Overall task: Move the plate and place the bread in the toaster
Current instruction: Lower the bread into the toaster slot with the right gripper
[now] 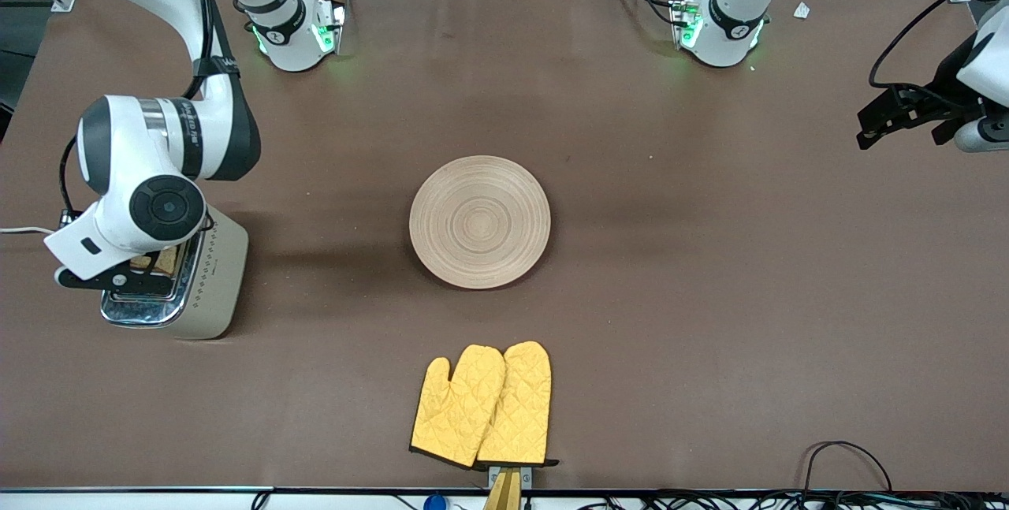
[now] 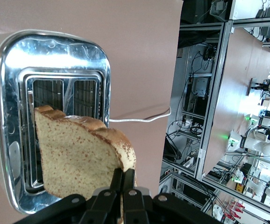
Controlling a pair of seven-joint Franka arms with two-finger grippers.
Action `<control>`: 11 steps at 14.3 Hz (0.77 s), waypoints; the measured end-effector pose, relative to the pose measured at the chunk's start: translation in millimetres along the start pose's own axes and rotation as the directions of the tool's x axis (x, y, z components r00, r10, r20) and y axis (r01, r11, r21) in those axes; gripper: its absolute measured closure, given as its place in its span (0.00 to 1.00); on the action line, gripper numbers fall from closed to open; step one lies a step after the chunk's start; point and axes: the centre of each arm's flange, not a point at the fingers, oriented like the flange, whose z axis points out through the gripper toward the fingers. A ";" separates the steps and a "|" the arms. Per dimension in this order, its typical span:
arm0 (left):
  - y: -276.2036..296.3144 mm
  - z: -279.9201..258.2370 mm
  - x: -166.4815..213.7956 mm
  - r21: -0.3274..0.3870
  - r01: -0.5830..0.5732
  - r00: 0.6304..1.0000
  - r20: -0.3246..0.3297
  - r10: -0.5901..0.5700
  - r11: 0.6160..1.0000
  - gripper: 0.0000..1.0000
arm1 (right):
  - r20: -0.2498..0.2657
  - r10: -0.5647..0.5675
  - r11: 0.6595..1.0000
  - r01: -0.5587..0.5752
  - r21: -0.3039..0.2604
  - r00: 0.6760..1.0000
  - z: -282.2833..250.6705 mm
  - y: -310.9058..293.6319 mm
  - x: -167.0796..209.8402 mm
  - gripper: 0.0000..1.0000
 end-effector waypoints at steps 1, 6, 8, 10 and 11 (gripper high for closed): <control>-0.4 -0.5 0.1 0.000 0.001 1.000 -0.001 -0.001 1.000 0.00 | 0.000 0.002 1.000 -0.002 -0.004 1.000 0.7 -1.5 3.7 0.96; -0.4 -0.6 1.3 -0.001 0.001 1.000 -0.002 -0.001 1.000 0.00 | -0.009 0.010 1.000 -0.010 -0.025 1.000 0.2 -5.0 24.4 0.96; -0.4 0.2 2.2 -0.001 0.001 1.000 -0.001 -0.001 1.000 0.00 | -0.011 0.003 0.999 -0.003 -0.032 1.000 0.9 -9.1 30.3 0.96; -0.3 -0.5 2.4 -0.001 0.001 1.000 -0.002 -0.001 1.000 0.00 | -0.001 -0.008 0.999 0.008 -0.039 1.000 6.4 -18.6 34.2 0.96; -0.3 -1.2 2.4 -0.001 0.001 1.000 -0.004 -0.001 1.000 0.00 | 0.005 -0.013 0.999 0.013 -0.042 1.000 9.5 -23.4 36.1 0.96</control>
